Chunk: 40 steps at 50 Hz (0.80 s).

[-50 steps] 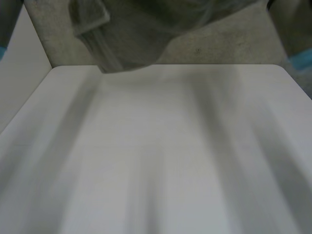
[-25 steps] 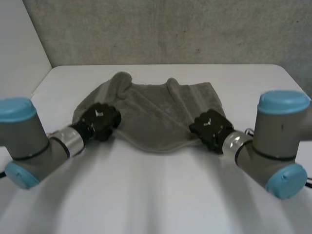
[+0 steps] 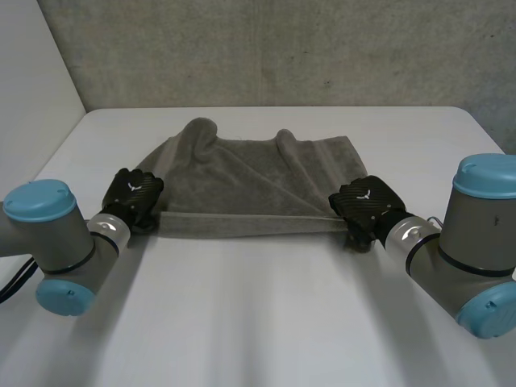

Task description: Fold the towel.

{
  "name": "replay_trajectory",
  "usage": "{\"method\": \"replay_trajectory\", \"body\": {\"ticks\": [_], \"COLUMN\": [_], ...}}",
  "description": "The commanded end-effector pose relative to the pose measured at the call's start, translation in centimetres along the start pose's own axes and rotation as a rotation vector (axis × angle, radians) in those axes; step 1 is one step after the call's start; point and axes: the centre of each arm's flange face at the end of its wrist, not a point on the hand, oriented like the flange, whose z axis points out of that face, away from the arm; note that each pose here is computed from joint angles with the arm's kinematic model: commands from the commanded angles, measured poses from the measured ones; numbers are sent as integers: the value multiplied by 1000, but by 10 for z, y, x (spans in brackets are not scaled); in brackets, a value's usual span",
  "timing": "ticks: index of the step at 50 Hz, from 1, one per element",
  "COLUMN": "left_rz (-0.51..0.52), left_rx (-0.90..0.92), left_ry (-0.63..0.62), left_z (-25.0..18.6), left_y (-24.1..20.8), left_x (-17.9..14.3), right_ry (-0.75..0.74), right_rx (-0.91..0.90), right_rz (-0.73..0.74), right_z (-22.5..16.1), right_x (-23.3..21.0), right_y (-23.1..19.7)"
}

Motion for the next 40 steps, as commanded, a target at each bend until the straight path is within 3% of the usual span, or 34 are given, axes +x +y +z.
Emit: {"method": "replay_trajectory", "body": {"ticks": [1,6,24,29,40], "left_rz": [2,3,-22,-93,-212], "left_rx": [-6,-9,26,35,69], "left_ry": [14,14,-26,-91,-136], "left_z": [-1,-1,-11,-8,-8], "left_y": [2,2,-15,-16,-23], "left_x": [2,1,-37,-64,-87], "right_ry": [35,87,97,125,155], "right_rx": [-19,-33,-116,-126,-108], "right_rz": [30,170,221,219,215], "right_z": [1,3,17,21,23], "right_x": [9,22,15,16,20], "right_y": [6,9,37,43,42]}}
